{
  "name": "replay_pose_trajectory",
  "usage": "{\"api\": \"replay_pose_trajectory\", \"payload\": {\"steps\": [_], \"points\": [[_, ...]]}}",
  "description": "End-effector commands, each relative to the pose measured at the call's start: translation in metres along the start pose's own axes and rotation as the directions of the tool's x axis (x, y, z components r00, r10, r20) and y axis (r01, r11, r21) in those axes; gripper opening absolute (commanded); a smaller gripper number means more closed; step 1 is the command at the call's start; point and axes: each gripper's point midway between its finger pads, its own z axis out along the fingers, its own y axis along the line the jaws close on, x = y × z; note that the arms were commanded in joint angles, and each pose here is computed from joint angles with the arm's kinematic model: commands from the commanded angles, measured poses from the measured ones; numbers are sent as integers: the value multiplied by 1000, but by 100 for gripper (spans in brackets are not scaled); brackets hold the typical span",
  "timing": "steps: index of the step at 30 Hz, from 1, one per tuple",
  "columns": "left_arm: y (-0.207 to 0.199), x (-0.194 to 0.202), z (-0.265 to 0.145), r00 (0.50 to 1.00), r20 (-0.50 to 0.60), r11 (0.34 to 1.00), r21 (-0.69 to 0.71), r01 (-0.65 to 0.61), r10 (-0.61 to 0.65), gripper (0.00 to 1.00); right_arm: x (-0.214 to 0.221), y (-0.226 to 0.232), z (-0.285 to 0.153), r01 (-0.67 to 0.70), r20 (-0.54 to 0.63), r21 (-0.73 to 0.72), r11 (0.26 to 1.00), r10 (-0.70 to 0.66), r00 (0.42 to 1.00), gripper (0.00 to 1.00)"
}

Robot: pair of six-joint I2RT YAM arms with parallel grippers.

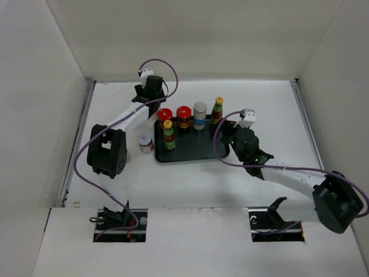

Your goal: Organize the condiment bottles

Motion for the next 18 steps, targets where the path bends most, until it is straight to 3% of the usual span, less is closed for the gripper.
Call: {"api": "replay_pose_trajectory", "payload": {"steps": [1, 3, 7, 12, 15, 18], "points": [[-1, -31, -7, 997, 64, 999, 23, 46, -48, 52, -12, 9, 1, -11, 36, -24, 1000, 12, 999, 100], [-1, -46, -17, 991, 111, 997, 36, 74, -78, 39, -12, 9, 2, -11, 36, -25, 1000, 12, 999, 100], [2, -101, -68, 937, 305, 984, 101, 144, -169, 34, -12, 9, 2, -11, 36, -25, 1000, 12, 999, 100], [21, -175, -174, 776, 550, 949, 231, 214, -309, 34, -10, 9, 2, -13, 33, -24, 1000, 13, 999, 100], [17, -188, -229, 721, 586, 922, 328, 205, -369, 35, -11, 9, 3, -11, 36, -25, 1000, 12, 999, 100], [-6, -173, -266, 733, 544, 883, 439, 166, -408, 35, -15, 8, -2, -28, 54, -24, 999, 29, 998, 100]]}}
